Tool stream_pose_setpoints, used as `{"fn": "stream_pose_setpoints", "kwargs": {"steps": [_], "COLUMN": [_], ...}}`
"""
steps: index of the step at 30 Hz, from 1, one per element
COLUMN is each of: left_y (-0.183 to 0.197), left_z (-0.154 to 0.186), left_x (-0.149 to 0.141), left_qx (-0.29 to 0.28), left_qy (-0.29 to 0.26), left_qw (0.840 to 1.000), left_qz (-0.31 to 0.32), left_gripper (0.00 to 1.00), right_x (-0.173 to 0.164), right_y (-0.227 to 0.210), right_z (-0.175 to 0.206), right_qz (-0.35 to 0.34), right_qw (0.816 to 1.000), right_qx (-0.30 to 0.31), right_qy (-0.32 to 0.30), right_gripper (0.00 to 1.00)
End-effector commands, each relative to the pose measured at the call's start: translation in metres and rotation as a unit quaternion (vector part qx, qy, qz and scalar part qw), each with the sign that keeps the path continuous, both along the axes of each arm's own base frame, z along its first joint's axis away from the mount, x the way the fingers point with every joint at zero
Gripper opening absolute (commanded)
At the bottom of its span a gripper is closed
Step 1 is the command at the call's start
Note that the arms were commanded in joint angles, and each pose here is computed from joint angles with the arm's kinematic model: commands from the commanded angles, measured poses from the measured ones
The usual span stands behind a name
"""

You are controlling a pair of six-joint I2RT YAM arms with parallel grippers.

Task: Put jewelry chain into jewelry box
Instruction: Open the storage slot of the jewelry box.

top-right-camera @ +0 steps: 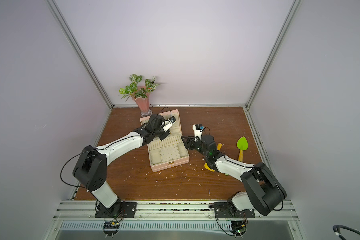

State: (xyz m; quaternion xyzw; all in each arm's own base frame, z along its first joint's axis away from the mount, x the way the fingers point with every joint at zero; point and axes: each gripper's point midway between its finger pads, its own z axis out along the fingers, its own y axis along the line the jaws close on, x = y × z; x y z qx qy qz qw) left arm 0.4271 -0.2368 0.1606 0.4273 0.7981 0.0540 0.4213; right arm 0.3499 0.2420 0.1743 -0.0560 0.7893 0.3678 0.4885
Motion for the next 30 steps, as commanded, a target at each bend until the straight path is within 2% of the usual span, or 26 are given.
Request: {"fn": "stream_pose_setpoints", "kwargs": {"steps": [1, 10, 19, 26, 30], "left_y": [0.004, 0.02, 0.023, 0.027, 0.031], "left_z": [0.002, -0.019, -0.029, -0.039, -0.035], "left_x": [0.005, 0.005, 0.004, 0.003, 0.005], "left_qx": [0.025, 0.075, 0.084, 0.103, 0.106], "left_qy": [-0.002, 0.015, 0.025, 0.037, 0.025], "left_qw": [1.0, 0.996, 0.995, 0.992, 0.992], "left_qz": [0.015, 0.047, 0.054, 0.06, 0.068], "left_gripper": [0.37, 0.35, 0.31, 0.26, 0.19], "right_x": [-0.002, 0.0, 0.0, 0.0, 0.0], "right_y": [-0.001, -0.004, -0.006, -0.007, -0.007], "right_z": [0.021, 0.017, 0.016, 0.012, 0.013], "right_qz": [0.006, 0.004, 0.002, 0.001, -0.001], "right_qw": [0.999, 0.999, 0.999, 0.999, 0.999], "right_qx": [0.024, 0.026, 0.025, 0.022, 0.024], "right_qy": [-0.03, -0.025, -0.026, -0.024, -0.023], "right_gripper": [0.57, 0.58, 0.58, 0.58, 0.58]}}
